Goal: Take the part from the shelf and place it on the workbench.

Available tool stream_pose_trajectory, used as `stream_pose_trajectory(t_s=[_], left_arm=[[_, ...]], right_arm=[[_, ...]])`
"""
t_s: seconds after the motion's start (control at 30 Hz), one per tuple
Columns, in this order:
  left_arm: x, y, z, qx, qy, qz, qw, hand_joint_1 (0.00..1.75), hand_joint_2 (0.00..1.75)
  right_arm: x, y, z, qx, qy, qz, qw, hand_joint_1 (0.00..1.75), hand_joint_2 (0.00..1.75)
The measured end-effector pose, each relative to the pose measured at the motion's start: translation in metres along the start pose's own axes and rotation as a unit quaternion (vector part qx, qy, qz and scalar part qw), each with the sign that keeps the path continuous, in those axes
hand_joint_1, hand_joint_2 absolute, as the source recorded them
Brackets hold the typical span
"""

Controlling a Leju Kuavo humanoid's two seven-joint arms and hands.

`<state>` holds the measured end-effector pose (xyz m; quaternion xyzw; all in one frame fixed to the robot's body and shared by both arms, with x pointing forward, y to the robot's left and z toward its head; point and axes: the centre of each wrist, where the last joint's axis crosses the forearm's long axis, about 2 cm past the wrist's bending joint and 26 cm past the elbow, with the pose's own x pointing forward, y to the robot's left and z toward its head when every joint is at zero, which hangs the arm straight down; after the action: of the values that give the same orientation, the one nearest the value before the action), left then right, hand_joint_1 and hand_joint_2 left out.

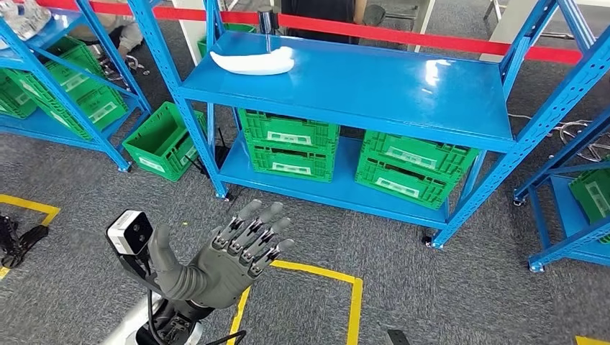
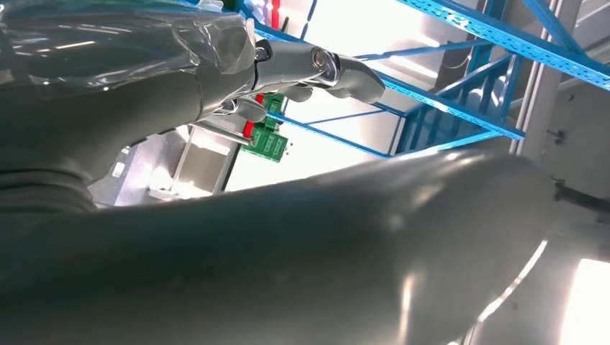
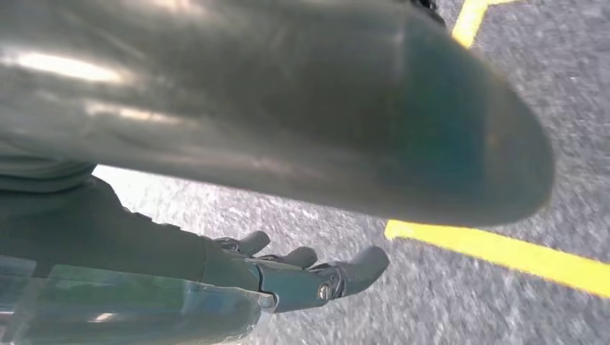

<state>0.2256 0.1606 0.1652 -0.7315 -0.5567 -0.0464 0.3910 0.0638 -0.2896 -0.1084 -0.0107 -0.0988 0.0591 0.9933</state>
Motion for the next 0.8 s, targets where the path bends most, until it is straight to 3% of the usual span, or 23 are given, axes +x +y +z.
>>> stream_pose_trajectory(t_s=[0.8], left_arm=[[0.0003,-0.0007,-0.0052,-0.008,0.003,0.000,1.000,0.00,0.00]], right_arm=[[-0.0040,-0.0041,0.0001,0.000,0.003,0.004,1.000,0.00,0.00]])
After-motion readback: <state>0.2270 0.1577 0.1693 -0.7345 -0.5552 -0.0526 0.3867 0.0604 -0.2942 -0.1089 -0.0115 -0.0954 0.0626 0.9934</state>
